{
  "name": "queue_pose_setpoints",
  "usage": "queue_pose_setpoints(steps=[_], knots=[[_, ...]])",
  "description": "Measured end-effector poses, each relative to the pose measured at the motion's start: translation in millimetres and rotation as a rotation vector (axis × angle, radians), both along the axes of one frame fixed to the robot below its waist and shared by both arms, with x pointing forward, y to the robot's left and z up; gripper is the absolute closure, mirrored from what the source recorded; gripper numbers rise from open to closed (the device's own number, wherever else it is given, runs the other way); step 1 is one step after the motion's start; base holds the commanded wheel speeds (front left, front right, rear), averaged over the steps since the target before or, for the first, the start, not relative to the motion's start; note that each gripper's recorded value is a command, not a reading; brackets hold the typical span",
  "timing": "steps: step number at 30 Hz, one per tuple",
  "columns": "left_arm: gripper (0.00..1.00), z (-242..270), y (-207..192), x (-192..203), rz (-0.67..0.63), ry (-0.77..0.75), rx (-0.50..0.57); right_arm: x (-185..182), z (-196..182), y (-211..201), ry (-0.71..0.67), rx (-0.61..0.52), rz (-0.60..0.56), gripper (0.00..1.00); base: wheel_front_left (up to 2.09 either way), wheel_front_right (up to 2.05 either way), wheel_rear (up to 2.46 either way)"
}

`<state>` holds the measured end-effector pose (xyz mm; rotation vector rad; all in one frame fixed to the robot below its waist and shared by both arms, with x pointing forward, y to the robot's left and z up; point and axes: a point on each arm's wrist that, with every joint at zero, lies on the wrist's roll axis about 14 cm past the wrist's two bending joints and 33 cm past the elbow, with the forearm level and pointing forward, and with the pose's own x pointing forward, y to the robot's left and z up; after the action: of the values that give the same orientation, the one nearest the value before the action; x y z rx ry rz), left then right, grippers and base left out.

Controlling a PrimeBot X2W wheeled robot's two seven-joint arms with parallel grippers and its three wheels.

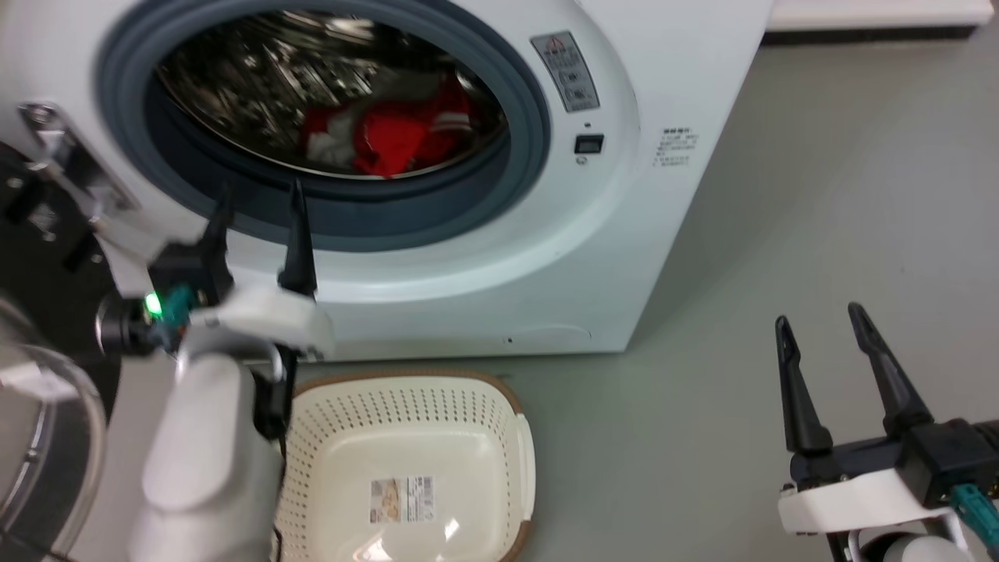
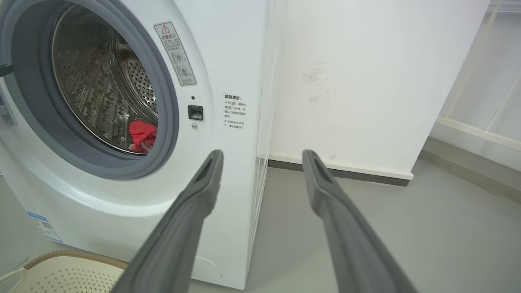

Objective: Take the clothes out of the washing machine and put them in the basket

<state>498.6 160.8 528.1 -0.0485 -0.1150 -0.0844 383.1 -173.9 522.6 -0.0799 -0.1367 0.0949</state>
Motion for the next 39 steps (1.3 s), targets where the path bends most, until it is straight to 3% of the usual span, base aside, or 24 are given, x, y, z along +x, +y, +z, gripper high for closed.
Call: queue_pose_setpoints(steps=[11, 20, 34, 39], knots=[[0.0, -33, -35, 105, -0.127, 0.109, 0.088, 32, -27, -22, 0.061, -0.003, -0.06, 0.0, 0.0, 0.0, 0.0], [0.0, -94, -43, 181, -0.165, 0.338, 0.155, 55, -52, -46, 0.111, -0.006, -0.123, 0.0, 0.0, 0.0, 0.0], [0.0, -191, -50, 225, -0.183, 0.635, 0.195, 66, -96, -67, 0.211, -0.009, -0.177, 0.0, 0.0, 0.0, 0.0], [0.0, -206, -60, 232, -0.202, 0.669, 0.198, 68, -104, -71, 0.228, -0.019, -0.185, 0.0, 0.0, 0.0, 0.0]])
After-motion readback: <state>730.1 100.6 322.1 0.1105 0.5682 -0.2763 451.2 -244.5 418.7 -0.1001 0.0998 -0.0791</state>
